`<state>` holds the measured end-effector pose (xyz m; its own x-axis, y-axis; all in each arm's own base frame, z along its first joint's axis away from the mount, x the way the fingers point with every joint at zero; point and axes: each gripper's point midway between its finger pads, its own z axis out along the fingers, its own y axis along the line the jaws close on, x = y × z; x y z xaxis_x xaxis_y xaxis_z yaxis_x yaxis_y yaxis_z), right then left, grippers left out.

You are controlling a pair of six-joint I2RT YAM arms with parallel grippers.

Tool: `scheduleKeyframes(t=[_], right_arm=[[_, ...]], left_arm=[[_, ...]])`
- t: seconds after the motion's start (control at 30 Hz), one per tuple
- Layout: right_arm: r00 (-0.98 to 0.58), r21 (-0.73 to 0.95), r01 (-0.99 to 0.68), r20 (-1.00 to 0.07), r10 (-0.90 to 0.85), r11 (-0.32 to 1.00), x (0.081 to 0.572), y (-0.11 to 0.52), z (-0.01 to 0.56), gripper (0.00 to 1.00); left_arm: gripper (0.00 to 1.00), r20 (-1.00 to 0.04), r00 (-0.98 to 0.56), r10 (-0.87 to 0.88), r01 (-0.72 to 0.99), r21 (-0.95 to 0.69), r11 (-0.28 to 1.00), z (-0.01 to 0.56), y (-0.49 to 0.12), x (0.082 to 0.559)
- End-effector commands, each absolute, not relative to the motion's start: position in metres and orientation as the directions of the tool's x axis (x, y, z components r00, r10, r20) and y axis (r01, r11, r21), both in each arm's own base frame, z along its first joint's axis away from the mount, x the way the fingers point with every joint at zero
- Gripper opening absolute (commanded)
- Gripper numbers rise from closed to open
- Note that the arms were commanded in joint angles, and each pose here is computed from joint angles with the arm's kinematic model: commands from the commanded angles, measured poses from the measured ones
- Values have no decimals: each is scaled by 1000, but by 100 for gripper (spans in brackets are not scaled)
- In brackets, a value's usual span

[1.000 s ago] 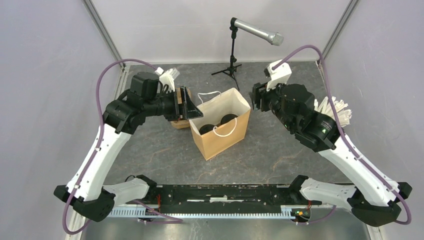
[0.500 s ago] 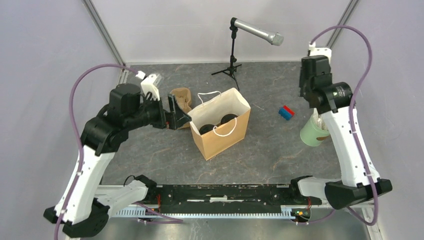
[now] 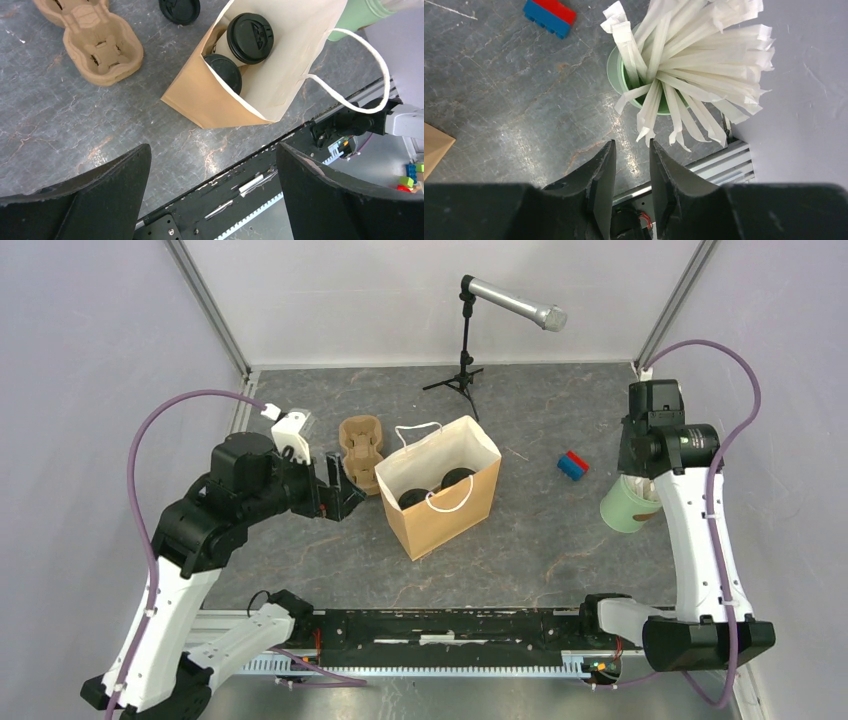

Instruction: Pack the takeout coffee

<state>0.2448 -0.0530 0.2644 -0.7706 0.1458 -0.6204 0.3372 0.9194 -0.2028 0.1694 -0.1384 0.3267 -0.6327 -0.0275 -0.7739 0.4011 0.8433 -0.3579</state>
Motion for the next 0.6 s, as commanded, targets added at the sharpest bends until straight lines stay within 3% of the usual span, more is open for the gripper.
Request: scheduleKeyframes(t=[0.0, 0.13, 0.23, 0.57], right_arm=[[-765, -221, 262, -641, 62, 939, 263, -52, 268, 37], [-836, -315, 157, -548, -44, 936, 269, -58, 250, 37], [-814, -301, 153, -579, -53, 941, 278, -56, 247, 37], [-857, -350, 141, -512, -63, 926, 275, -63, 208, 36]], left_arm=[[100, -797, -602, 38, 433, -286, 855, 321, -132, 172], [100, -796, -604, 47, 439, -283, 853, 319, -134, 174], [100, -797, -602, 46, 440, -284, 852, 320, -135, 176], [100, -792, -608, 52, 439, -281, 854, 318, -136, 178]])
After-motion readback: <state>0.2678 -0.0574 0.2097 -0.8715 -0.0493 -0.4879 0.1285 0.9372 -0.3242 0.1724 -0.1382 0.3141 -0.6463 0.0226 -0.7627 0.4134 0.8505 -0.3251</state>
